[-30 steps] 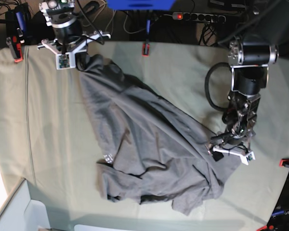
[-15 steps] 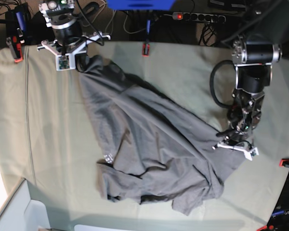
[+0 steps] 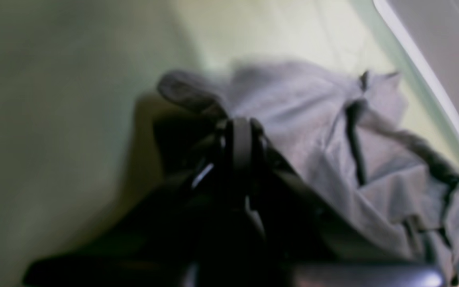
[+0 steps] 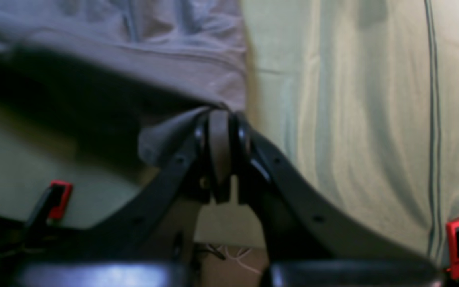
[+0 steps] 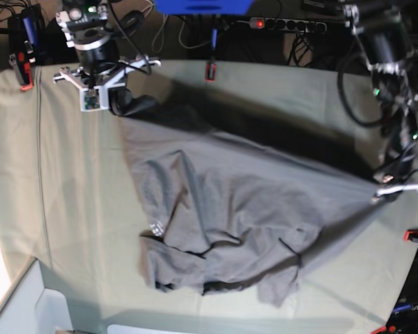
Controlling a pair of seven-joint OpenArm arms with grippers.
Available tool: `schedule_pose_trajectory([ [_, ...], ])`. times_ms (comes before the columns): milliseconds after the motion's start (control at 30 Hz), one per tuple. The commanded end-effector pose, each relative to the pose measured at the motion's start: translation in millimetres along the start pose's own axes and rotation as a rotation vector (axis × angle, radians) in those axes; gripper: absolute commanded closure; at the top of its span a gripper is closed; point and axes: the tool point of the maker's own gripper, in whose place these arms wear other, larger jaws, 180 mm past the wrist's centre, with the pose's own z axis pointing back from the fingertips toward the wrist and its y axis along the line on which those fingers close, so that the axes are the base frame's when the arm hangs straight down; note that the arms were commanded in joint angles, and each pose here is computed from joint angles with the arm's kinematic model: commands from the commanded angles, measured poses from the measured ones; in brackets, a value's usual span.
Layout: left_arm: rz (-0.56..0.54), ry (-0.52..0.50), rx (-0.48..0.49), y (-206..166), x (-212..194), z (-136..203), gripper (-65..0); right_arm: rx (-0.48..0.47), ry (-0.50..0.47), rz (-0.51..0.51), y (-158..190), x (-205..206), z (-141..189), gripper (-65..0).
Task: Layout the t-shirt on the table in an organized manner, then fold the t-shirt properly
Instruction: 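Drag the t-shirt with both grippers, spreading it across the table, then reach the right gripper over and grasp the t-shirt's hem edge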
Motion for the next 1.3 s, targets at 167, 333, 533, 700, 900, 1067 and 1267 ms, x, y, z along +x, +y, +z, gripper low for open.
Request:
schedule_pose_trajectory([
  [167, -0.078, -0.243, 0.017, 20.9, 87.1, 69.3, -0.2, 0.006, -0.190, 0.005, 1.4, 38.5, 9.3, 0.0],
  [333, -0.138, -0.343, 0.019, 19.8, 117.9, 110.3, -0.2, 0.000, -0.324, 0.005, -0.6, 56.2, 23.4, 0.0],
  [533, -0.140, -0.468, 0.042, 16.6, 141.8, 158.1, -0.2, 0.016, -0.513, 0.033, -1.4, 84.6, 50.0, 0.0],
  [700, -0.151, -0.535, 0.044, 12.2, 159.0, 174.4, -0.2, -0.006, -0.659, 0.047, -9.4, 109.6, 65.4, 0.0],
  [900, -0.161, -0.616, -0.006, -7.8, 189.7, 173.2, -0.2, -0.059, -0.843, 0.074, -25.8, 149.3, 74.8, 0.0],
  [1067, -0.186, -0.699, -0.136, -58.9, 226.5, 162.5, -0.2, -0.089, -0.876, 0.084, -35.1, 171.1, 63.9, 0.0],
  [1267, -0.244, -0.653, -0.224, -104.0, 211.7, 138.8, -0.2, -0.110, -0.773, 0.017, -33.2, 164.4, 41.8, 0.0],
])
